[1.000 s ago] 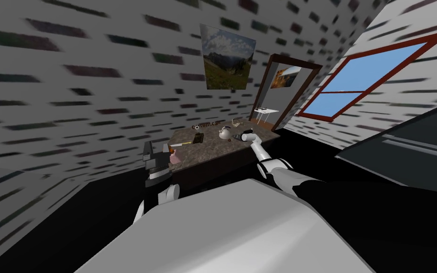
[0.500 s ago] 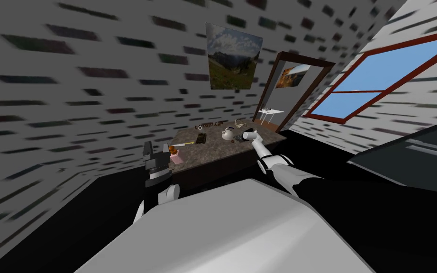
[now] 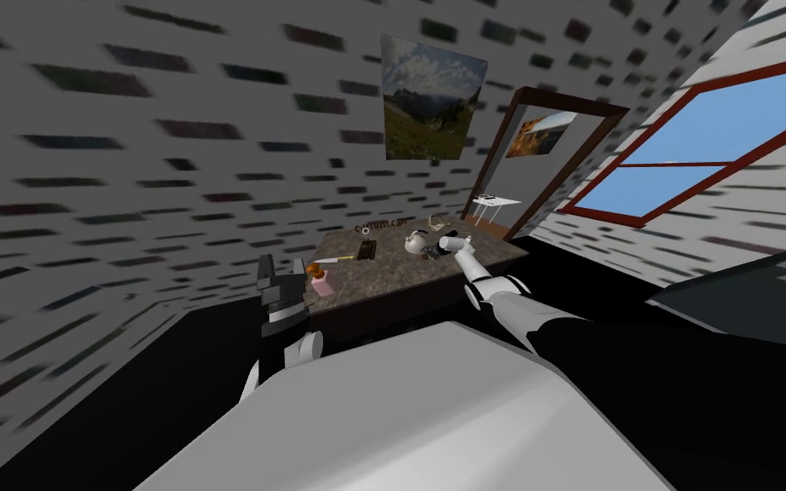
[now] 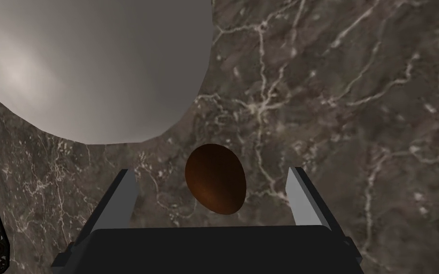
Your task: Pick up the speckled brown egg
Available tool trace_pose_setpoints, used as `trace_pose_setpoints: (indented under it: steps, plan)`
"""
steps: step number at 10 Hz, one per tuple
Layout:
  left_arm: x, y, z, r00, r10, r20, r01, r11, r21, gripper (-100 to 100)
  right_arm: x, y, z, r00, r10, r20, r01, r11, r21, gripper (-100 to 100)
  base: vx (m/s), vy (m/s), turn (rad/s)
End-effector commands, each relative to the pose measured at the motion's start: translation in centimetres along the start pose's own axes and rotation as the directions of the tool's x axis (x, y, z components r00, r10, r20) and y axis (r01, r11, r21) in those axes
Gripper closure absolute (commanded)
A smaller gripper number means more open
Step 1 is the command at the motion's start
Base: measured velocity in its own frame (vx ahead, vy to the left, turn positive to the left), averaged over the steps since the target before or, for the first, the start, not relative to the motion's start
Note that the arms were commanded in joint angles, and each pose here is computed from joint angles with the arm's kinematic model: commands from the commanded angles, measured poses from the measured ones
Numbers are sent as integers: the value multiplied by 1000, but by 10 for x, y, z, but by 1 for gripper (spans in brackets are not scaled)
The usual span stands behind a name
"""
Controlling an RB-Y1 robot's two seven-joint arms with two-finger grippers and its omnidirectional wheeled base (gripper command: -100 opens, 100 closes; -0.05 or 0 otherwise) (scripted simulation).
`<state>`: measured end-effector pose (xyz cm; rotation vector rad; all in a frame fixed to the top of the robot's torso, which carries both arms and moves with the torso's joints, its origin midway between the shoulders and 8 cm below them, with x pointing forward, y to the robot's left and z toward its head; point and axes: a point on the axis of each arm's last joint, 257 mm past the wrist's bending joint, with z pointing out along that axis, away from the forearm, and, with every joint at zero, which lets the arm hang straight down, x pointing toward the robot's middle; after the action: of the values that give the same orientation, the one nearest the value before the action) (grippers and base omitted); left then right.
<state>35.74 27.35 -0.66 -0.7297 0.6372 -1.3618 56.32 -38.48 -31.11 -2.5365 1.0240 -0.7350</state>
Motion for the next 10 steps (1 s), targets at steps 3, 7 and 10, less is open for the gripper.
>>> trace_pose_setpoints:
  steps: [3,7,10]
  plan:
    - [0,0,0,1000,0,0,0,1000,0,0,-1,-33,6,999,-51,6,50,997,53,-100,33,16,-159]
    - [0,0,0,1000,0,0,0,1000,0,0,-11,-50,17,998,-64,26,61,995,83,-100,-3,15,-37]
    - [0,0,0,1000,0,0,0,1000,0,0,-20,-69,27,994,-99,47,93,990,108,-100,-25,35,-99]
